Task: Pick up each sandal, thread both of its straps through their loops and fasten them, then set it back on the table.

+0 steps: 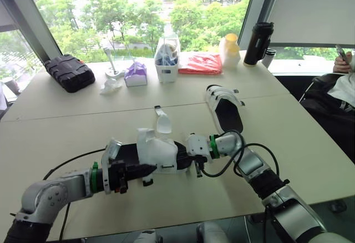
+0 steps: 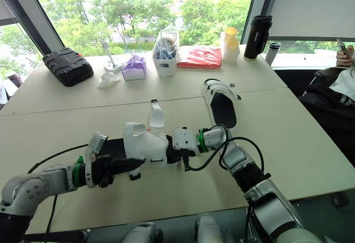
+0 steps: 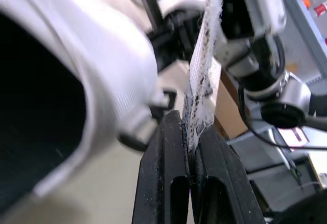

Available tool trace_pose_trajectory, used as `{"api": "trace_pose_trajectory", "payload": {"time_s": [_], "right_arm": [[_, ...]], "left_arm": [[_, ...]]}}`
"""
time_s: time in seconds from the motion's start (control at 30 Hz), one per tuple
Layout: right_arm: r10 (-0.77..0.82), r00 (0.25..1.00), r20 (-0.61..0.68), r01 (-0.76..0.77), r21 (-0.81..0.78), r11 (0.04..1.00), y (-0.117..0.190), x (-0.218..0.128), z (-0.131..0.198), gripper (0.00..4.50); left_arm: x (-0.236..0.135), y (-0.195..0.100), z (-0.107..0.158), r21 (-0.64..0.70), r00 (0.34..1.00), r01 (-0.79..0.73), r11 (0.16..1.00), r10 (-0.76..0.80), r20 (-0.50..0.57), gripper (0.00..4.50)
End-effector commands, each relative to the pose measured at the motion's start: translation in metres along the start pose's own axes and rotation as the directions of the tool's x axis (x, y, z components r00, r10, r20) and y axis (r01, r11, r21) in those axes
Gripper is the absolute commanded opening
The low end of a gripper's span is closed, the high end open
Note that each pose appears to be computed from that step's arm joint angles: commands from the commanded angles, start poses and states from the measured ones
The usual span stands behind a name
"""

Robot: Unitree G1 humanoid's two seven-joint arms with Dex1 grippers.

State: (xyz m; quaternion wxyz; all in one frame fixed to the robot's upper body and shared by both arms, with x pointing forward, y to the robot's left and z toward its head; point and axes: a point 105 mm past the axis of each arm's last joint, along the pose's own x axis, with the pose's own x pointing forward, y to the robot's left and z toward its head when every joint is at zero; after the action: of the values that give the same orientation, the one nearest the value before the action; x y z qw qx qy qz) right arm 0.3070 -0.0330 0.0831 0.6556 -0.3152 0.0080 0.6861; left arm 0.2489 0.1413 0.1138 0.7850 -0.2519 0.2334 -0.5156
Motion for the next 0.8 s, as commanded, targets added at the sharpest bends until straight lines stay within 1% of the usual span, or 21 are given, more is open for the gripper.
{"api": "trace_pose_trajectory", "payload": {"time_s": [0.03,0.17,0.27,0.37,0.47,0.5,0.53,0.67,0.73,0.8], "right_arm": [[0.034,0.999,-0.034,-0.033,0.02,0.999,0.008,0.006,-0.009,0.0],[0.032,0.999,-0.033,-0.031,0.02,0.999,0.008,0.006,-0.008,0.0],[0.033,0.999,-0.033,-0.032,0.021,0.999,0.01,0.005,-0.008,0.0],[0.033,0.999,-0.034,-0.032,0.022,0.999,0.011,0.005,-0.008,0.0],[0.034,0.999,-0.034,-0.033,0.024,0.999,0.012,0.005,-0.008,0.0],[0.035,0.999,-0.033,-0.034,0.024,0.999,0.012,0.005,-0.008,0.0],[0.035,0.999,-0.034,-0.035,0.024,0.999,0.012,0.006,-0.008,0.0],[0.038,0.999,-0.034,-0.038,0.024,0.999,0.013,0.006,-0.008,0.0],[0.04,0.999,-0.034,-0.04,0.022,0.999,0.013,0.006,-0.008,0.0],[0.042,0.999,-0.034,-0.041,0.02,0.999,0.012,0.007,-0.007,0.0]], "left_arm": [[-0.001,0.001,0.011,0.031,1.0,0.005,0.999,-0.005,0.015,0.05],[0.008,-0.008,-0.006,-0.013,0.996,0.072,0.997,-0.073,-0.06,0.05],[0.006,-0.023,-0.032,-0.082,0.98,0.131,0.988,-0.142,-0.143,0.05],[0.002,-0.028,-0.05,-0.109,0.969,0.133,0.985,-0.152,-0.193,0.05],[-0.004,-0.019,-0.08,-0.097,0.96,0.064,0.993,-0.088,-0.266,0.87],[-0.005,-0.017,-0.086,-0.095,0.957,0.054,0.994,-0.079,-0.278,1.29],[-0.006,-0.014,-0.089,-0.08,0.958,0.046,0.996,-0.067,-0.28,1.75],[-0.006,0.0,-0.087,-0.004,0.969,-0.013,1.0,0.011,-0.246,3.72],[-0.005,0.003,-0.084,0.02,0.975,-0.02,1.0,0.024,-0.223,4.47],[-0.004,0.004,-0.079,0.022,0.982,-0.021,1.0,0.025,-0.189,4.47]]}}
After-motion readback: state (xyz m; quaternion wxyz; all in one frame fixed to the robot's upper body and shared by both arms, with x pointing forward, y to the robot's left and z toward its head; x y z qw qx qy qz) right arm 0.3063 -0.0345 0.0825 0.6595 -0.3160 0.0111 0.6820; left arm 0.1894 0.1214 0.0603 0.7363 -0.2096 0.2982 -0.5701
